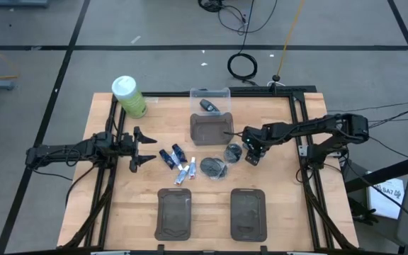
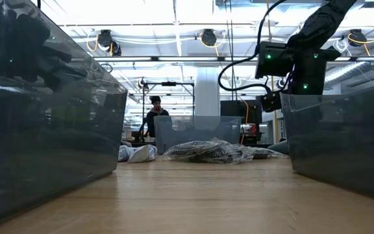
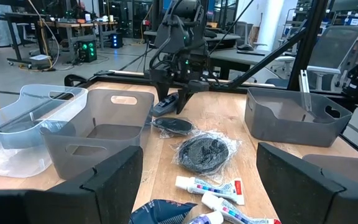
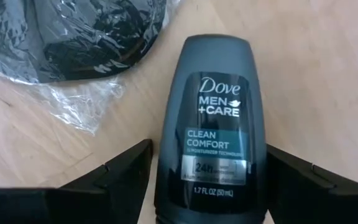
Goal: Pick & Place Travel size toiletries
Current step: Put the black deodorant into the transparent bin
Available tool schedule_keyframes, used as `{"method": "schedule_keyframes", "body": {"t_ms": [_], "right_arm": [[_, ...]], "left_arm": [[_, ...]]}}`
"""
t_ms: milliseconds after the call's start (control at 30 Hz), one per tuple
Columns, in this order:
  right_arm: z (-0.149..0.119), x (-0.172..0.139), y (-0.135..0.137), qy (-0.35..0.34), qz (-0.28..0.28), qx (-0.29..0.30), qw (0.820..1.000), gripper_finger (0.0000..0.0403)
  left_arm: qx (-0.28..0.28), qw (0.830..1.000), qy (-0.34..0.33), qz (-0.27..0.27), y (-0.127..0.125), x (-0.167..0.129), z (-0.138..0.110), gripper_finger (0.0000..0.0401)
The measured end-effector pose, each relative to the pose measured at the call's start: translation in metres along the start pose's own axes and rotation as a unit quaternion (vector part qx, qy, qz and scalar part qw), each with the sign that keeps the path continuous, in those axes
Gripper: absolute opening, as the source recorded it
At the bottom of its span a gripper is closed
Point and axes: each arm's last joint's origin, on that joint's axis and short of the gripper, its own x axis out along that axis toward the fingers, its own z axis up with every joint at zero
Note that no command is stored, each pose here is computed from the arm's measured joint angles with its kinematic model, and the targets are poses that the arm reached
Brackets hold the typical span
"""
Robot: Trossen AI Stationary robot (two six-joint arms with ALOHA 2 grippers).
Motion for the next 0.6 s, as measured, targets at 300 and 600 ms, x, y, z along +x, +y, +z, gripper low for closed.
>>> {"method": "schedule_keyframes", "body": {"t_ms": [300, 600], "right_arm": [[-0.0007, 0.0000, -0.0002, 0.003, -0.001, 0.000, 1.000, 0.0263], [-0.0014, 0.0000, -0.0005, 0.007, -0.002, 0.000, 1.000, 0.0263]], "left_arm": [[0.000, 1.000, 0.000, 0.000, 0.0000, 0.0000, 0.0000, 0.0306], [0.000, 1.000, 0.000, 0.000, 0.0000, 0.0000, 0.0001, 0.0306]]}}
